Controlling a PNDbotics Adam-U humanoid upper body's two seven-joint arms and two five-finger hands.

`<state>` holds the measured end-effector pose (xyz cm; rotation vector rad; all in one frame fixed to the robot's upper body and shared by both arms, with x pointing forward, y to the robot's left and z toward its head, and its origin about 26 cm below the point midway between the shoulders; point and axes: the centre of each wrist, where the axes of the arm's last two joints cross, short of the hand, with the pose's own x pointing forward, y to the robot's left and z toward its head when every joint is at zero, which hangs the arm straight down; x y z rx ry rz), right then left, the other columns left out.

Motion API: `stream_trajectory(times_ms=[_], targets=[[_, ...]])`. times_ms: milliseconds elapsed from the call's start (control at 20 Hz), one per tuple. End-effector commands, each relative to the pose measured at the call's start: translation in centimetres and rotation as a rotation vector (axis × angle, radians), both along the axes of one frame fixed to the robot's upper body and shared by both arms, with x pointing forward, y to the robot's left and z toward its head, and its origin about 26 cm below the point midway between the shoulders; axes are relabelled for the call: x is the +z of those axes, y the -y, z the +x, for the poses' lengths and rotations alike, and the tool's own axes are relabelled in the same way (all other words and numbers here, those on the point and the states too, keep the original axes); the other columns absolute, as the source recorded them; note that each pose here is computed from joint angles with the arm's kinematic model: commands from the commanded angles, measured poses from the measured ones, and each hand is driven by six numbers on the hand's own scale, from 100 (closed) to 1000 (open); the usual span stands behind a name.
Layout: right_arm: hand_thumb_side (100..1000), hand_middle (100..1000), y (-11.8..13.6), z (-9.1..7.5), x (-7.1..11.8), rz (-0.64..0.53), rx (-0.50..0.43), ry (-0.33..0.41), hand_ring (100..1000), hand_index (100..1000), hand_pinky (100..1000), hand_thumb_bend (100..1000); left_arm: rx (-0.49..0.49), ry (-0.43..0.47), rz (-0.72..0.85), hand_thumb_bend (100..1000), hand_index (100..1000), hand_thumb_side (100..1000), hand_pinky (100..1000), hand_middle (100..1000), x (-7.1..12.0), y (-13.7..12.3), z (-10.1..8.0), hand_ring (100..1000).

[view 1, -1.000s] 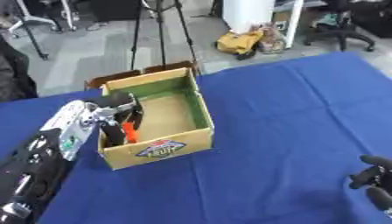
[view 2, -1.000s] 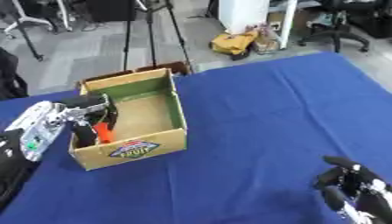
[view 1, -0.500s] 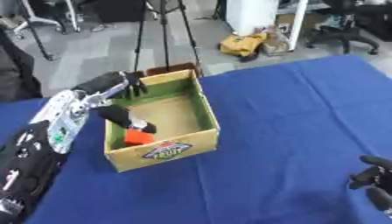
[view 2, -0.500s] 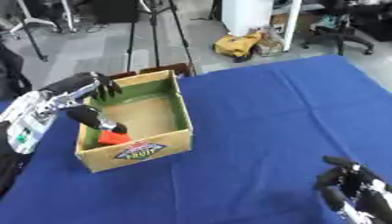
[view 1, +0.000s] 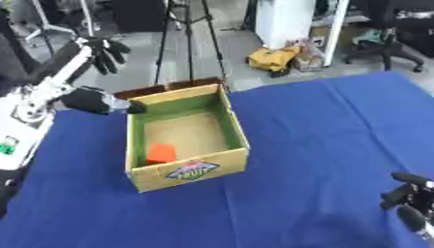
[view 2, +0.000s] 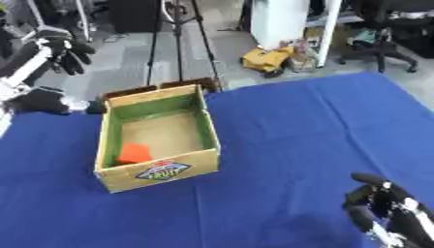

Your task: Pick up objects on the table and place them in the box.

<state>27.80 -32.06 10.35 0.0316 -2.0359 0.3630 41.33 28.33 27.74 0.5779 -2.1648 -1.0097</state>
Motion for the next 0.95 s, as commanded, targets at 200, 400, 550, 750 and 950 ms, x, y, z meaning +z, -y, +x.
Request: stream_trajectory(times_ms=[200,400,550,750,950], targets=[[432,547,0.0,0.1,1.4,-0.021,0.038,0.027,585,830,823,517,-0.151,-0.125,-0.174,1000,816,542,536,594,-2.2,-0.2,-3.2,548],[433,525,-0.6,0.3,1.7,-0.036,0.088,0.021,561,818,818,516,-0.228,-0.27,-0.236,1000,832,562,539,607,-5.5,1.0,-3.8,557],[435,458,-1.0,0.3,1.7,-0.06,0.126,0.013,495,765,786,511,-0.283,-0.335,-0.22,1000,844,567,550,625,-6.7,2.0,-4.1,575],[404,345,-1.3,0.3,1.7,-0.106,0.167,0.009,400,646,712,557,-0.334,-0.354,-0.149,1000,869,550,565,653,-7.0,3.2,-4.4,597],[411,305,-1.5,0.3,1.6,-0.161,0.216,0.013,362,606,705,621,-0.365,-0.373,-0.09,1000,892,550,588,684,-7.0,4.0,-4.4,622]])
